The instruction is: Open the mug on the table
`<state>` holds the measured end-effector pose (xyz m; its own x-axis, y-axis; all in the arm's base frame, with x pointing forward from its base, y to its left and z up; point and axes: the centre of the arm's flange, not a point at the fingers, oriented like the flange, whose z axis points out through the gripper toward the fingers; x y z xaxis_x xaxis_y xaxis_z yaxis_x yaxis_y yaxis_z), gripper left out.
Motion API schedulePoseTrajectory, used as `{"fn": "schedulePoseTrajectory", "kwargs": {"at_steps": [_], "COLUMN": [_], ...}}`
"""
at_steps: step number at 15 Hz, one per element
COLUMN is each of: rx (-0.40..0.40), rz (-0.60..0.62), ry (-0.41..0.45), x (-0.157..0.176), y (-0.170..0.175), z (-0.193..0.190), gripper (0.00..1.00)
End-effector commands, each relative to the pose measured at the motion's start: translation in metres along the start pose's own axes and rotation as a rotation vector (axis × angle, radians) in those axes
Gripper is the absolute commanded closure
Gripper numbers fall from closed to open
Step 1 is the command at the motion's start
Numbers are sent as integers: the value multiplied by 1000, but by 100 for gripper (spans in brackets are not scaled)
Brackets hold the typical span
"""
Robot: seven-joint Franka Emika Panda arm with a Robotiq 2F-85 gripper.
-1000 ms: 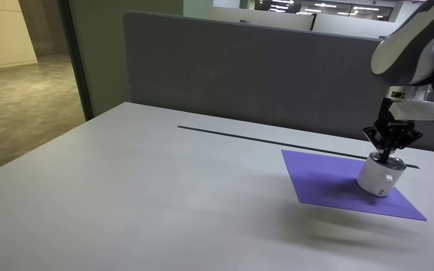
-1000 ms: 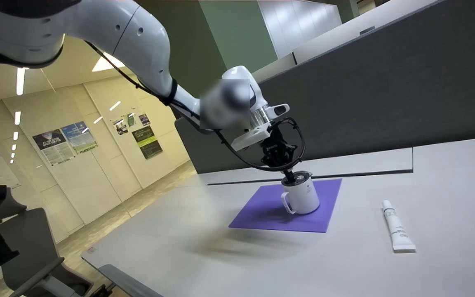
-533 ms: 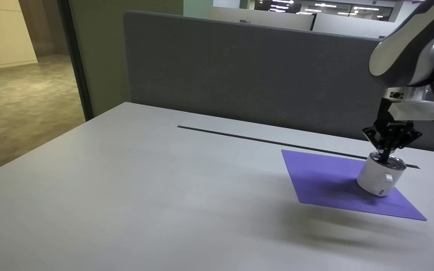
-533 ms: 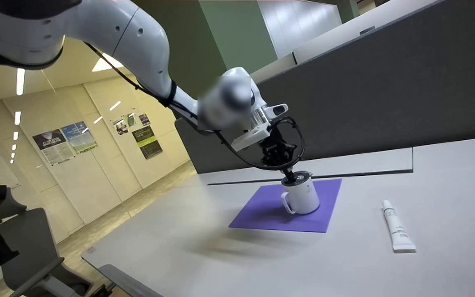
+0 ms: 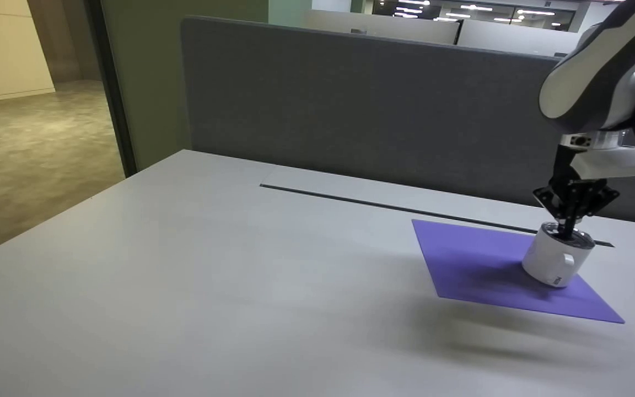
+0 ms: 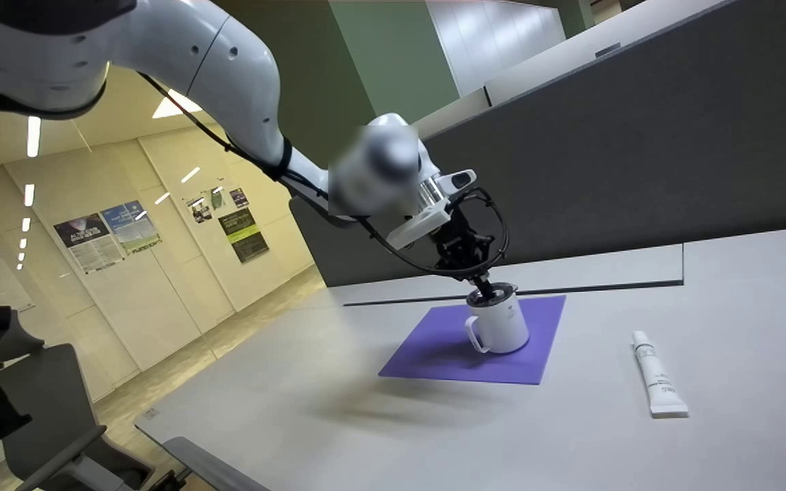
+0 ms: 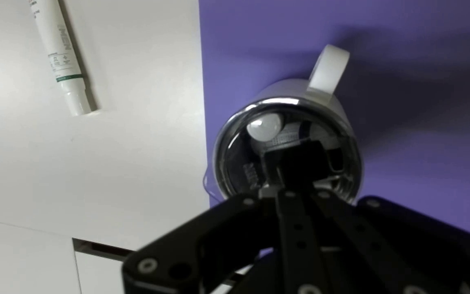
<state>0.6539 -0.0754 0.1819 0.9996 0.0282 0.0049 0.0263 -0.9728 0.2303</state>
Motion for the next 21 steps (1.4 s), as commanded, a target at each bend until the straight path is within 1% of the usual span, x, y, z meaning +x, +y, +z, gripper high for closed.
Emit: {"fn": "schedulePoseTrajectory", "kwargs": {"at_steps": [1,3,5,8,9,11,12,13,14,15,17,21], "rx": [-40,-32,27,120,147,192,193,198,179,177,159,114], "rz": [4,7,33,93,100,90,86,89,97,103,116,117], "ry": [9,13,24,60,74,71,34,24,-7,-23,-53,-85], "x": [6,7,10,17,18,17,16,13,10,7,1,-3], "y": [4,5,8,19,25,37,42,48,54,59,67,72], "z": [6,5,-5,-47,-66,-100,-115,-125,-135,-142,-149,-143], "gripper": [100,100,100,100,100,100,74,72,67,59,46,19]}}
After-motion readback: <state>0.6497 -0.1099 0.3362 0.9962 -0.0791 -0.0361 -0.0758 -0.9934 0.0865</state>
